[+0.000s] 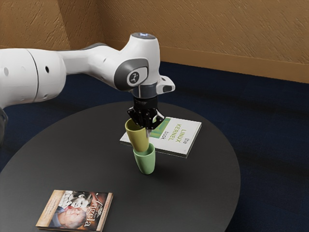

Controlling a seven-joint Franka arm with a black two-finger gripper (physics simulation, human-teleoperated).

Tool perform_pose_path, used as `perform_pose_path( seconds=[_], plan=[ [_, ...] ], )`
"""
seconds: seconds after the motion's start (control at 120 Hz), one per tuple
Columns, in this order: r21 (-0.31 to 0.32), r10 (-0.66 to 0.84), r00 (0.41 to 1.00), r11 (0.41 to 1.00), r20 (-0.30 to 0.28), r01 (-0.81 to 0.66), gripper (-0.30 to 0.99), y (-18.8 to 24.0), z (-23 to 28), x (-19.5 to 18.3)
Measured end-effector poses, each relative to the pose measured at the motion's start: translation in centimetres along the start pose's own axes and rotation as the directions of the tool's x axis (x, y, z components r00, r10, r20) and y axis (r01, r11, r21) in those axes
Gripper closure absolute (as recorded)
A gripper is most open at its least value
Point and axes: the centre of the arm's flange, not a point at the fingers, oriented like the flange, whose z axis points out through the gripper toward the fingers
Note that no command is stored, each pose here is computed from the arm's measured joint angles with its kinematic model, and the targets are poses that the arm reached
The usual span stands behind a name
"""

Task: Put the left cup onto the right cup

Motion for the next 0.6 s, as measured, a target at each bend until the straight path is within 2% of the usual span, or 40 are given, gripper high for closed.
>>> perform_pose_path(
  seconds=[0.6],
  plan=[
    [0.009,-0.014,1.000,1.000,0.016,0.014,0.79,0.5,2.1,1.2]
  ],
)
